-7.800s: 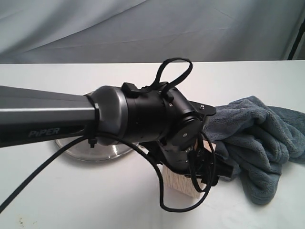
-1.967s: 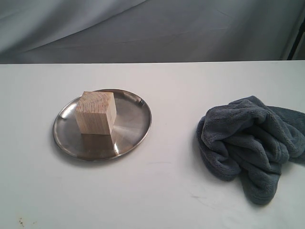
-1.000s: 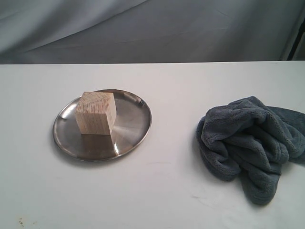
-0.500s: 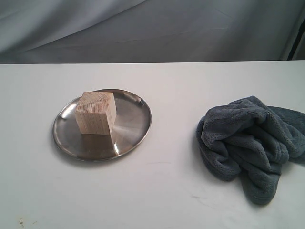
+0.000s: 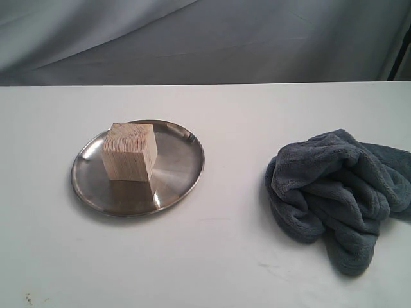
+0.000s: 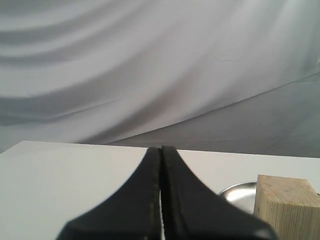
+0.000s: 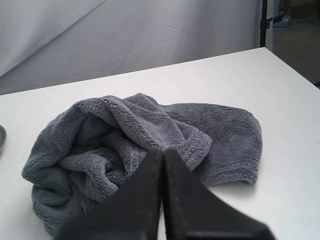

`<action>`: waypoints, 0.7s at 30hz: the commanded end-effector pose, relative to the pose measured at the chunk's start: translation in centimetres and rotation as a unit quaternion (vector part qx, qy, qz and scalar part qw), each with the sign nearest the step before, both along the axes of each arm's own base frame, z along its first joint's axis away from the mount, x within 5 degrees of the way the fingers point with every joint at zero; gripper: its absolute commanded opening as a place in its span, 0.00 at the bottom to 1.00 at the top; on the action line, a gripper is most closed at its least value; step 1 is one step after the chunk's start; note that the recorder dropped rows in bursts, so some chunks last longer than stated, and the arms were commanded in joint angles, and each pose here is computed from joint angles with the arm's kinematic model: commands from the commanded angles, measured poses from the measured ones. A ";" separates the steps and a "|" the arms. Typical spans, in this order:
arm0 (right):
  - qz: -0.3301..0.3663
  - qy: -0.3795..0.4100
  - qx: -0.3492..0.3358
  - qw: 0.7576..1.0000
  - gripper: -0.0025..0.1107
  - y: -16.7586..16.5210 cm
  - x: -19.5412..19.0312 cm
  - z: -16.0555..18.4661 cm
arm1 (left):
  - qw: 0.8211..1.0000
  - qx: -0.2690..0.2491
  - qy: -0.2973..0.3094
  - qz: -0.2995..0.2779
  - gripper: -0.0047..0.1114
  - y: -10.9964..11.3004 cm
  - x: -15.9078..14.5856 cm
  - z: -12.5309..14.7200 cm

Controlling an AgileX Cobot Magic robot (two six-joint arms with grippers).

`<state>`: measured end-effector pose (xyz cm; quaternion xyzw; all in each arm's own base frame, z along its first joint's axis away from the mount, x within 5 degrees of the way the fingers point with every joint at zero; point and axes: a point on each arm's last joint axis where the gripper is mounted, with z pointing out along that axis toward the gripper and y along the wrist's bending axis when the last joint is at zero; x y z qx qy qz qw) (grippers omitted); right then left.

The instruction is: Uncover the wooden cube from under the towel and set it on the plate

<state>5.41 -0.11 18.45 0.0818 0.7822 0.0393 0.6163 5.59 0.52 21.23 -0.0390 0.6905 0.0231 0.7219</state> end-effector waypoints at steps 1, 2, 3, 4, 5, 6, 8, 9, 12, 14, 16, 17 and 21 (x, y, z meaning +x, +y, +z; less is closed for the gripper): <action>-0.004 -0.004 -0.002 1.000 0.02 0.0 0.0 0.0 | 0.999 0.035 0.021 0.004 0.04 0.1 0.0 -0.6; -0.004 -0.004 -0.002 1.000 0.02 0.0 0.0 0.0 | 0.999 0.035 0.029 0.005 0.04 0.1 0.0 -0.8; -0.004 -0.004 -0.002 1.000 0.02 0.0 0.0 0.0 | 0.999 0.034 0.036 0.006 0.04 0.1 0.0 -0.9; -0.004 -0.004 -0.002 1.000 0.02 0.0 0.0 0.0 | 0.999 0.034 0.042 0.007 0.04 0.1 0.0 -1.0; -0.004 -0.004 -0.002 1.000 0.02 0.0 0.0 0.0 | 0.998 0.033 0.051 0.009 0.04 0.2 0.0 -1.2; -0.004 -0.004 -0.002 1.000 0.02 0.0 0.0 0.0 | 0.997 0.031 0.064 0.011 0.04 0.2 0.0 -1.4; -0.004 -0.004 -0.002 1.000 0.02 0.0 0.0 0.0 | 0.997 0.023 0.075 0.012 0.04 0.2 0.0 -1.6; -0.004 -0.004 -0.002 1.000 0.02 0.0 0.0 0.0 | 0.997 0.020 0.074 0.011 0.04 0.2 0.0 -1.6; -0.004 -0.004 -0.002 1.000 0.02 0.0 0.0 0.0 | 0.997 0.016 0.074 0.011 0.04 0.2 0.0 -1.6; -0.004 -0.004 -0.002 1.000 0.02 0.0 0.0 0.0 | 0.997 0.016 0.074 0.011 0.04 0.2 0.0 -1.6; -0.004 -0.004 -0.002 1.000 0.02 0.0 0.0 0.0 | 0.997 0.016 0.074 0.011 0.04 0.2 0.0 -1.6; -0.004 -0.004 -0.002 1.000 0.02 0.0 0.0 0.0 | 0.997 0.016 0.074 0.011 0.04 0.2 0.0 -1.6; -0.004 -0.004 -0.002 1.000 0.02 0.0 0.0 0.0 | 0.996 0.043 0.076 0.015 0.04 0.3 0.0 -1.6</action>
